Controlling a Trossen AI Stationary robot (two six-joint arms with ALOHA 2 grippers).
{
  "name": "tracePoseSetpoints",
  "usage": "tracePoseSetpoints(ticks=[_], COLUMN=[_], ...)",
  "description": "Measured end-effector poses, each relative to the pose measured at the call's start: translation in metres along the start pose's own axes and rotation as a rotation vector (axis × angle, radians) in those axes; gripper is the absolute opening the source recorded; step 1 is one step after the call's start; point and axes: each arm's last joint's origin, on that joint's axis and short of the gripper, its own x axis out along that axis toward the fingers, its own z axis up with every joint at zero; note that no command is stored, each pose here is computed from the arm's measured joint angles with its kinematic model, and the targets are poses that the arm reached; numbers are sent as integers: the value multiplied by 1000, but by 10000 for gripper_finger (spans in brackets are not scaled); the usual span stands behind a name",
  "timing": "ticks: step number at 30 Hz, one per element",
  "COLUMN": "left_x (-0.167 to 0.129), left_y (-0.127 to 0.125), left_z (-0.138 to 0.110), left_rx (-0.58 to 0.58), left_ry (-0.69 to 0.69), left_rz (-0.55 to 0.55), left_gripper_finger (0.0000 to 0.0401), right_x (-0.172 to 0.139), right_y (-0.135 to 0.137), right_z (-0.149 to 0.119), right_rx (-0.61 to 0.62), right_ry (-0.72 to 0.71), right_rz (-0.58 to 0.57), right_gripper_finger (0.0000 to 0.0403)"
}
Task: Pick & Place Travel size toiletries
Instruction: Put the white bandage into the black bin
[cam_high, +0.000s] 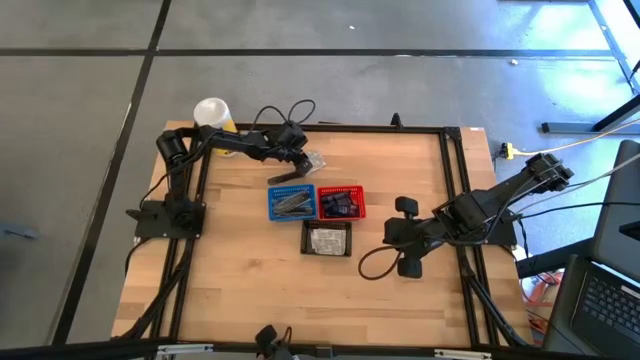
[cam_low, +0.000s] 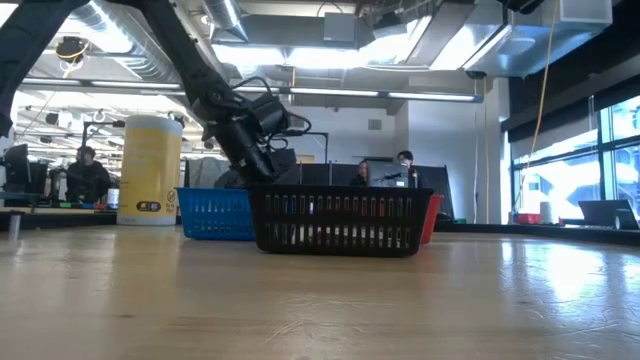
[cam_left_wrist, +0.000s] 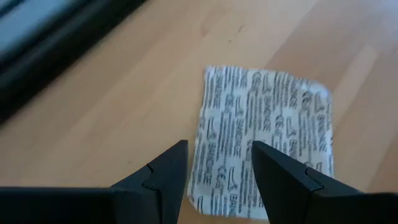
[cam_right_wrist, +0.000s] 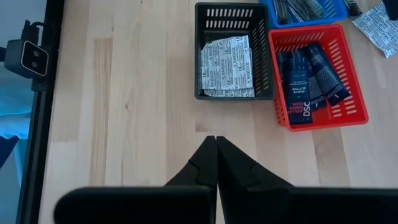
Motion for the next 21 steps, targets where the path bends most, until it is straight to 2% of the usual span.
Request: tracePoseSetpoints(ticks=[9, 15, 17, 21], left_x=[3, 3, 3, 3], left_y=[-1, -2, -3, -3], left_z=[-5, -6, -6, -7], left_rx=[46, 46, 41, 42], left_ry=[38, 48, 55, 65], left_rz=[31, -9, -32, -1], left_gripper_finger=[173, 171, 164, 131], right_x=[0, 0, 0, 0], right_y=[0, 0, 0, 0], right_z=[0, 0, 0, 1], right_rx=[-14, -17, -17, -17], right_ry=[0, -4, -6, -7], right_rz=[0, -1, -4, -5], right_gripper_finger=[1, 1, 1, 1])
